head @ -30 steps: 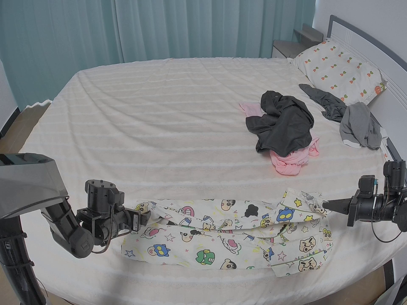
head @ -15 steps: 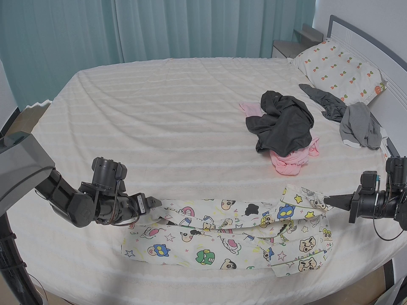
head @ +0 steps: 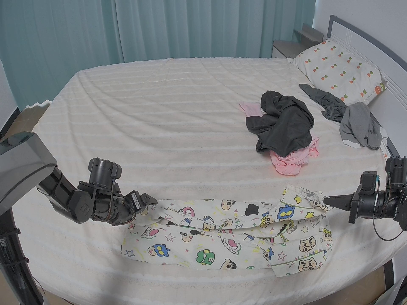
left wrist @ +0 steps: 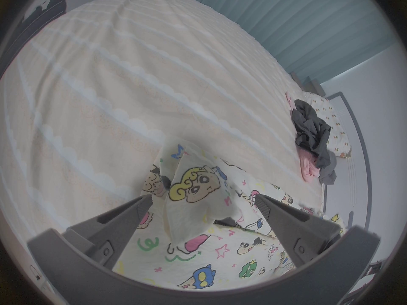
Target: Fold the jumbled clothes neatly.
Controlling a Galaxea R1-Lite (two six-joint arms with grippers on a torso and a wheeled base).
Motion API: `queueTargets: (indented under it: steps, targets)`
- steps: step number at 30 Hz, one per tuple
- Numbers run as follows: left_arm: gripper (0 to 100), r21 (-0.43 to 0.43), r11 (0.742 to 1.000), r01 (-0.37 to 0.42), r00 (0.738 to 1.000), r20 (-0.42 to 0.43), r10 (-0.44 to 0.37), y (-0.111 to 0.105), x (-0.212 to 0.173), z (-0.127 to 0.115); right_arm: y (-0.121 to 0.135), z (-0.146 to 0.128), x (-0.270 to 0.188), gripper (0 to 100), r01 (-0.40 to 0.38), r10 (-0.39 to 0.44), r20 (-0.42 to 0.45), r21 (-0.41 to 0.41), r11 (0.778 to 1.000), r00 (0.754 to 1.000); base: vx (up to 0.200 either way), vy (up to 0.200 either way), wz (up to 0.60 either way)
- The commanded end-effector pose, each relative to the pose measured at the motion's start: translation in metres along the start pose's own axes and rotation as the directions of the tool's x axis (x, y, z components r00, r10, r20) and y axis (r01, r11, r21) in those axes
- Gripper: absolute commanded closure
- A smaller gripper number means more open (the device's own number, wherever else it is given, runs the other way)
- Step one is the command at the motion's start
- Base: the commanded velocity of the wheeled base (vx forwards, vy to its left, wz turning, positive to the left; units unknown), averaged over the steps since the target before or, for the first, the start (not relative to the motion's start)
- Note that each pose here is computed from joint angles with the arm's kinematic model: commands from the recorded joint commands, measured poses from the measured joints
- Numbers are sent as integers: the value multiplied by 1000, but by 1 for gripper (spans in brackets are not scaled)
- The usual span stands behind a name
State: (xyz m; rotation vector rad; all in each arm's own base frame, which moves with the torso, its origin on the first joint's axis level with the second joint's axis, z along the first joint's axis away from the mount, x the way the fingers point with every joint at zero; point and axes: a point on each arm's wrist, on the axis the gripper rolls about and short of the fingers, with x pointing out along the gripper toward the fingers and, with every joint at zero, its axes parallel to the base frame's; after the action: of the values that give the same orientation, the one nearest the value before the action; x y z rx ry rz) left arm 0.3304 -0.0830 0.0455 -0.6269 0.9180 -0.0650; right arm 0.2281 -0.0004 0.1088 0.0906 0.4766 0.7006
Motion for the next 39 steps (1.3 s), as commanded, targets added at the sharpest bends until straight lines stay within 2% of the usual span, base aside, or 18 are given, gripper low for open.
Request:
queueTargets:
  steps: [1, 5, 9, 10, 24, 30, 39]
  targets:
    - [0, -25, 1000, 10, 1000, 6, -10, 2, 4, 1, -1, -1, 1, 100, -2, 2, -5, 4, 1000, 1000, 0, 0, 0]
    - [0, -42, 998, 50, 998, 47, -48, -2, 4, 4, 0, -2, 1, 100, 0, 0, -6, 5, 1000, 1000, 0, 0, 0]
    - [0, -50, 997, 56, 997, 49, -53, 0, 12, 1, -1, -1, 1, 100, -2, 2, -4, 3, 1000, 1000, 0, 0, 0]
    - [100, -52, 997, 55, 998, 46, -53, 1, 13, 1, -1, -1, 1, 100, -2, 2, -4, 3, 1000, 1000, 0, 0, 0]
    - [100, -44, 996, 81, 993, 83, -78, -4, 2, 8, -1, -3, 2, 100, -1, 1, -13, 12, 1000, 1000, 0, 0, 0]
    - [100, 10, 984, 178, 964, 200, -177, -21, -8, 26, 0, -4, 1, 100, -1, 1, -13, 12, 1000, 1000, 0, 0, 0]
    - [100, 120, 972, 203, 939, 257, -228, -28, -9, 37, 0, -3, 0, 100, 0, 0, -10, 10, 1000, 1000, 0, 0, 0]
